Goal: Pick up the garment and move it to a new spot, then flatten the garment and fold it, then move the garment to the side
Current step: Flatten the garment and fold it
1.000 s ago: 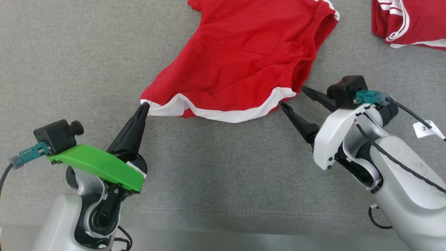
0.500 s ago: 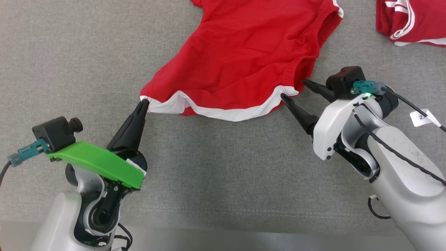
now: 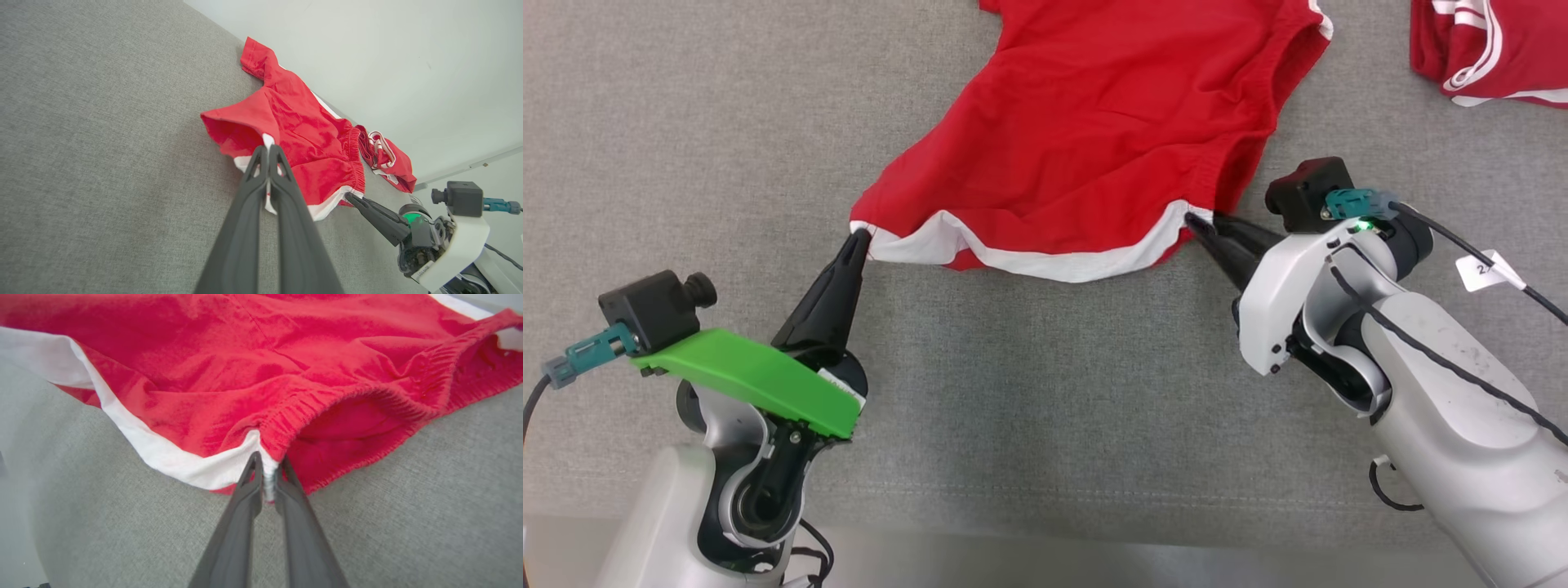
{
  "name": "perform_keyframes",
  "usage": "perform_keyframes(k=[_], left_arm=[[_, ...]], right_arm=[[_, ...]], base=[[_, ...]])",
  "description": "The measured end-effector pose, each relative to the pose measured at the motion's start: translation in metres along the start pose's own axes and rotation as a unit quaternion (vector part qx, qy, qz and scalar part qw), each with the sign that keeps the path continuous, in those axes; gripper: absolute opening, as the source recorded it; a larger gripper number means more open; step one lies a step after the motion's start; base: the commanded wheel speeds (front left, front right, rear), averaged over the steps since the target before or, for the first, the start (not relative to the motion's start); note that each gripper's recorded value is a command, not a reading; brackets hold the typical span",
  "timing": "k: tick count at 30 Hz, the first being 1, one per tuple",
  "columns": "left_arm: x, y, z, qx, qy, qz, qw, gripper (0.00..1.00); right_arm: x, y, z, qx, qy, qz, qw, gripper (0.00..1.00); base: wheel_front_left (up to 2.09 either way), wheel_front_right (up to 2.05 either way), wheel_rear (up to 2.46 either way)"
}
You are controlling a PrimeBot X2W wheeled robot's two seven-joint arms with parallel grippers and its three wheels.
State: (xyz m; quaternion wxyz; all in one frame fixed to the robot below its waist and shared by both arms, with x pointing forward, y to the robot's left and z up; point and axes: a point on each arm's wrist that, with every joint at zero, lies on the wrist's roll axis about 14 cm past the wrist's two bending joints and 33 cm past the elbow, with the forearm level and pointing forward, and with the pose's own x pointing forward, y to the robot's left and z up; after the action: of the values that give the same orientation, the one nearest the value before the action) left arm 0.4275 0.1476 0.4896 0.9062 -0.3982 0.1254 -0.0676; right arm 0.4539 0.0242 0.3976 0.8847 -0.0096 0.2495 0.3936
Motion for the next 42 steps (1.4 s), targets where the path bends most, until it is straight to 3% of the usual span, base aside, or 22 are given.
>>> perform_keyframes(k=[8, 23, 33, 36, 42], left_arm=[[-0.005, 0.000, 0.011, 0.004, -0.018, 0.000, 1.000, 0.00], [-0.021, -0.009, 0.013, 0.017, -0.022, -0.013, 1.000, 0.00], [-0.042, -0.038, 0.013, 0.030, -0.027, -0.046, 0.998, 0.00], [-0.050, -0.041, 0.023, 0.048, -0.042, -0.050, 0.997, 0.00], [-0.059, -0.028, 0.024, 0.047, -0.042, -0.025, 0.998, 0.00]], right_arm=[[-0.017, -0.014, 0.021, 0.032, -0.052, -0.019, 0.998, 0.00], [-0.099, -0.050, 0.028, 0.104, -0.119, -0.097, 0.983, 0.00], [-0.151, -0.043, -0.011, 0.154, -0.094, -0.132, 0.975, 0.00], [-0.156, -0.027, -0.034, 0.183, -0.068, -0.124, 0.973, 0.00], [-0.153, -0.008, -0.047, 0.214, -0.054, -0.106, 0.970, 0.00]], base=[[0.00, 0.00, 0.00], [0.00, 0.00, 0.00], [0.00, 0.00, 0.00], [0.00, 0.00, 0.00], [0.00, 0.00, 0.00]])
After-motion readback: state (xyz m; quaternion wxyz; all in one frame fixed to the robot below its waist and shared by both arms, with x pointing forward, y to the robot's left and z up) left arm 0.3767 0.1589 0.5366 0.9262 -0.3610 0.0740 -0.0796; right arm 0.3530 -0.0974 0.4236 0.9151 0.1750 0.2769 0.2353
